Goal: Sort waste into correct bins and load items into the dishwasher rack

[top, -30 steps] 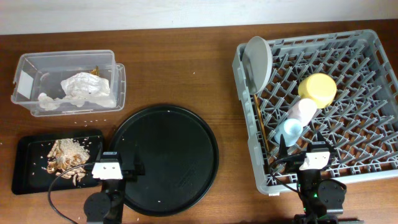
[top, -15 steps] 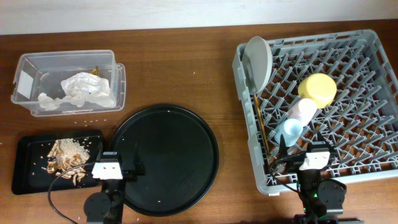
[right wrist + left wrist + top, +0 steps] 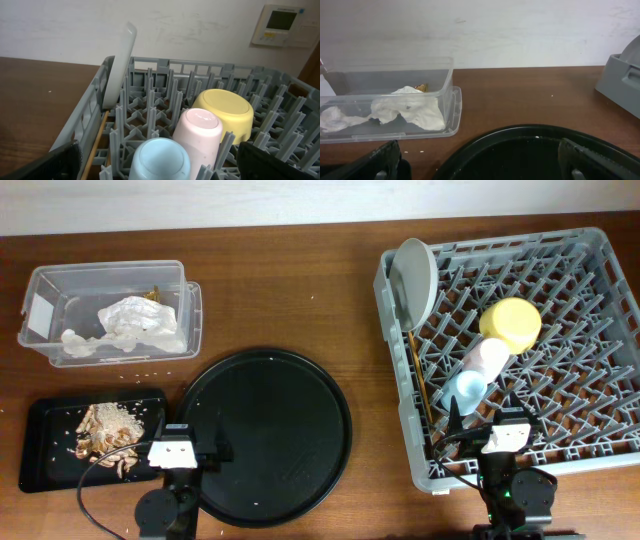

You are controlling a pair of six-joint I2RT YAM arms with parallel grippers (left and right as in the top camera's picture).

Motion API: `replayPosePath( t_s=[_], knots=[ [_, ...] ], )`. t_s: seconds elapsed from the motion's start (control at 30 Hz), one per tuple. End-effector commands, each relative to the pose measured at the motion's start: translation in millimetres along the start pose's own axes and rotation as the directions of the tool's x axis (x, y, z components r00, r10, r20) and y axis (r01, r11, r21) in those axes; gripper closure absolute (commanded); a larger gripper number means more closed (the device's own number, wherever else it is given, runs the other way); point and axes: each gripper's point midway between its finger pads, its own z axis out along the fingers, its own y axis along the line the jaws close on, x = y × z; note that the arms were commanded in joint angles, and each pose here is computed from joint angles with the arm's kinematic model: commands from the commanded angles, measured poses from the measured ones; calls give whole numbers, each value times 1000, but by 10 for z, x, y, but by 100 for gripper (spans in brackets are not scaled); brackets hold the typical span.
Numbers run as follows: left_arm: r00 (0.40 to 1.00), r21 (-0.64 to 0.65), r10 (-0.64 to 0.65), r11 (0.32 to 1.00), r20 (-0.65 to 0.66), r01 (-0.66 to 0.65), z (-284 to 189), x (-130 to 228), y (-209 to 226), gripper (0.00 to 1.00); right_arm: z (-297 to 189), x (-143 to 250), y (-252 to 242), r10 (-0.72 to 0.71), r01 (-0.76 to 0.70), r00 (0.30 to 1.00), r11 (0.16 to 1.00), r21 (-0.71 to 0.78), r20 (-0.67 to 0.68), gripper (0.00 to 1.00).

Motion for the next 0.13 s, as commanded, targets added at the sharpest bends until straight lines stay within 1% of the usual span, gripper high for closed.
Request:
replayPosePath(
  t_s=[0.0, 0.1],
  knots=[
    [1000, 6, 15, 1000, 2, -15, -1, 10, -6, 1, 0, 25, -18, -6, 6, 1000, 1000, 9, -2, 1],
    [1000, 6, 15, 1000, 2, -15, -1, 10, -6, 1, 0, 26, -18, -6, 6, 1000, 1000, 9, -3, 1]
  ],
)
